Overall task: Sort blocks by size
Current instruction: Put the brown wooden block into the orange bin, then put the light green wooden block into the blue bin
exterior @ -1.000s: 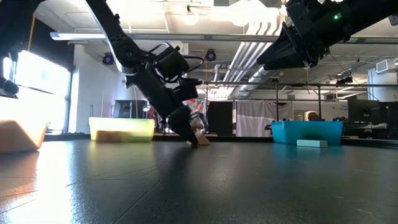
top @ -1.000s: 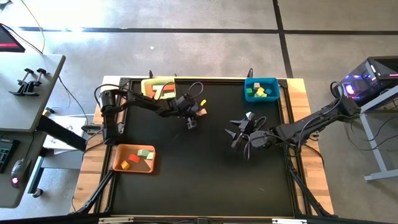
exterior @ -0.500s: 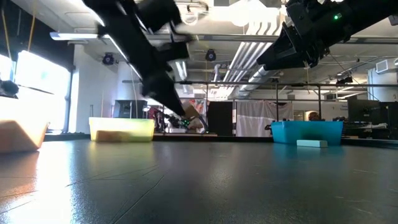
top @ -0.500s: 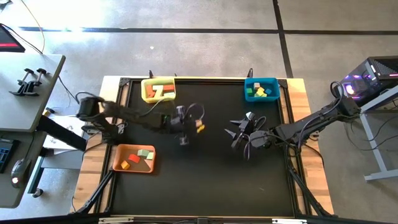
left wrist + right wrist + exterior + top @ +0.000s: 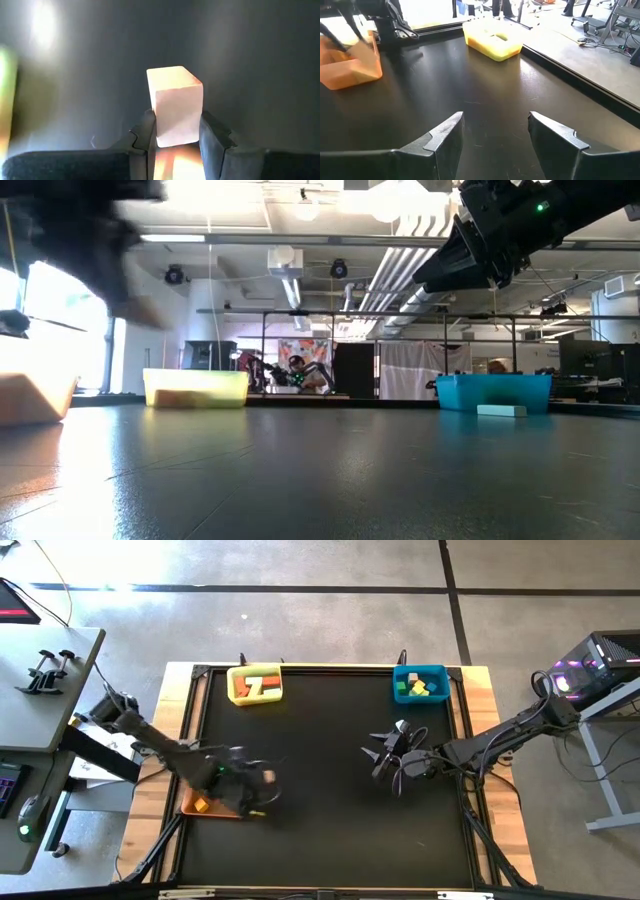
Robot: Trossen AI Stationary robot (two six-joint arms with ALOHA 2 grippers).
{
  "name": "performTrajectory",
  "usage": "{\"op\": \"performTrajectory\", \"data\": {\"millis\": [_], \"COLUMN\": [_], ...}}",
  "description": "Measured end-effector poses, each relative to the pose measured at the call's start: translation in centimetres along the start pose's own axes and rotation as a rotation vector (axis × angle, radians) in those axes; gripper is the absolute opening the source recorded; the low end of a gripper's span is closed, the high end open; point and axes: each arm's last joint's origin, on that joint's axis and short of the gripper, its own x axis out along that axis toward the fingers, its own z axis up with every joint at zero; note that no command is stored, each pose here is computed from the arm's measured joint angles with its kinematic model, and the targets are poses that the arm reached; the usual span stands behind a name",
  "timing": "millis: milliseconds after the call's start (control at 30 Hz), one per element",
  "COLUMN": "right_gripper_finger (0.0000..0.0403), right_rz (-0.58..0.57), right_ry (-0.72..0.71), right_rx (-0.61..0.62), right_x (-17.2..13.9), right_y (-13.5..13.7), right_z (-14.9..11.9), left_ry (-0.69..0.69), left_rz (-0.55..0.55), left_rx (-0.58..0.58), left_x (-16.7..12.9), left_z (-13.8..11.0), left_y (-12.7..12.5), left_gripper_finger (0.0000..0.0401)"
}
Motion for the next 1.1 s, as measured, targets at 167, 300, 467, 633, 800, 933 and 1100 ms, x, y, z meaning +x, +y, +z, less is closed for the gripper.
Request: {"op": "performTrajectory", "data": {"millis": [167, 300, 467, 633, 800, 933, 1100], "right_gripper_finger": [0.0215, 0.0215, 0.0215, 0.0215, 0.0215, 0.0215, 0.0215], "right_rz": [0.000, 0.000, 0.000, -0.003, -0.011, -0.021, -0.108], "right_ry": [-0.001, -0.001, 0.000, 0.008, 0.031, 0.047, 0.082], "right_rx": [-0.002, -0.003, -0.003, -0.015, -0.039, -0.058, -0.112], "right_x": [0.0, 0.0, 0.0, 0.0, 0.0, 0.2, 1.3], "right_y": [0.0, 0.0, 0.0, 0.0, -0.1, -0.1, 0.3], "right_z": [0.0, 0.0, 0.0, -0.1, -0.4, -0.7, -2.3], "left_ry": [0.189, 0.209, 0.195, 0.168, 0.166, 0.157, 0.049], "left_rz": [0.129, 0.123, 0.117, 0.156, 0.187, 0.192, 0.228], "left_rx": [-0.231, -0.297, -0.319, -0.374, -0.409, -0.409, -0.397], "left_x": [-2.4, -3.4, -3.8, -3.9, -3.9, -3.9, -3.9], "left_z": [-4.2, -5.5, -6.1, -6.2, -6.3, -6.3, -6.0], "left_y": [-0.1, -1.0, -1.7, -1.5, -1.2, -1.2, -1.1], "left_gripper_finger": [0.0082, 0.0083, 0.0100, 0.0136, 0.0179, 0.0204, 0.0219]}}
